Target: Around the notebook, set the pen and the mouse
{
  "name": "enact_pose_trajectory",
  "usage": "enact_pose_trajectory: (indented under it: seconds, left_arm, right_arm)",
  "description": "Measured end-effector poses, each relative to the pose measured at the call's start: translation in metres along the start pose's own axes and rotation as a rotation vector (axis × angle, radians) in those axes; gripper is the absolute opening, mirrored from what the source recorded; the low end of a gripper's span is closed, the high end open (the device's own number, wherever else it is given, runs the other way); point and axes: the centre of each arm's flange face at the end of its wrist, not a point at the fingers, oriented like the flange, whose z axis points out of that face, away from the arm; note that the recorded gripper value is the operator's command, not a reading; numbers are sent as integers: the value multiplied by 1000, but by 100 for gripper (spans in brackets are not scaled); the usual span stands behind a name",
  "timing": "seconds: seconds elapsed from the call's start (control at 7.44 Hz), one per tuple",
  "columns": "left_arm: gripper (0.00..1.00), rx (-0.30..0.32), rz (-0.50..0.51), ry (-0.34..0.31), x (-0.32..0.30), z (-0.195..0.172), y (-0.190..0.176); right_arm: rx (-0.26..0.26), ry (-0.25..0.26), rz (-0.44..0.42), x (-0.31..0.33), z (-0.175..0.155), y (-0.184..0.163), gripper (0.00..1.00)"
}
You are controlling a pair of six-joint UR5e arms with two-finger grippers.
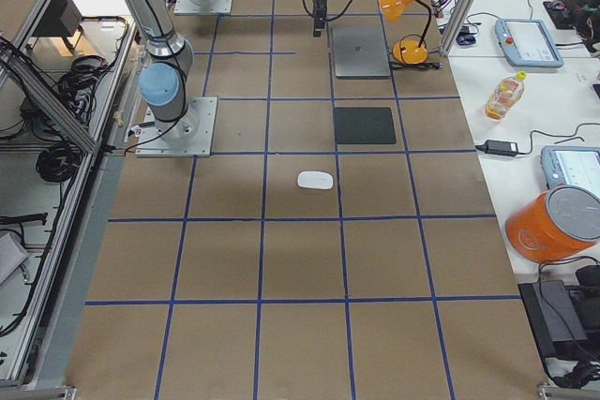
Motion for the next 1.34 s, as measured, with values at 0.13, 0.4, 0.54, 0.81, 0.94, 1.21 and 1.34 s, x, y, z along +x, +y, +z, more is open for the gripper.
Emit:
enact_pose_trajectory:
  seconds: [0.13,0.4,0.54,0.81,0.94,1.21,1.34]
  left_arm:
    - [100,0,-1,0,0,0,0]
    - [100,2,-2,-1,-1,-1,1]
    - [100,2,-4,-1,-2,-1,1]
    - [100,-1,-22,-3,-21,-3,0]
    - [100,-8,-32,-2,-46,-1,1]
    - [100,-40,-20,11,-118,16,15]
    - [100,-50,-5,23,-165,34,23]
  right_arm:
    - [1,0,0,0,0,0,100]
    - [2,0,0,0,1,-2,100]
    - [1,0,2,1,2,-3,100]
    - [-3,1,8,4,5,-5,100]
    - [-11,2,24,12,11,-10,100]
    - [-27,-6,111,69,36,-37,100]
    - [-17,-9,124,106,54,-56,100]
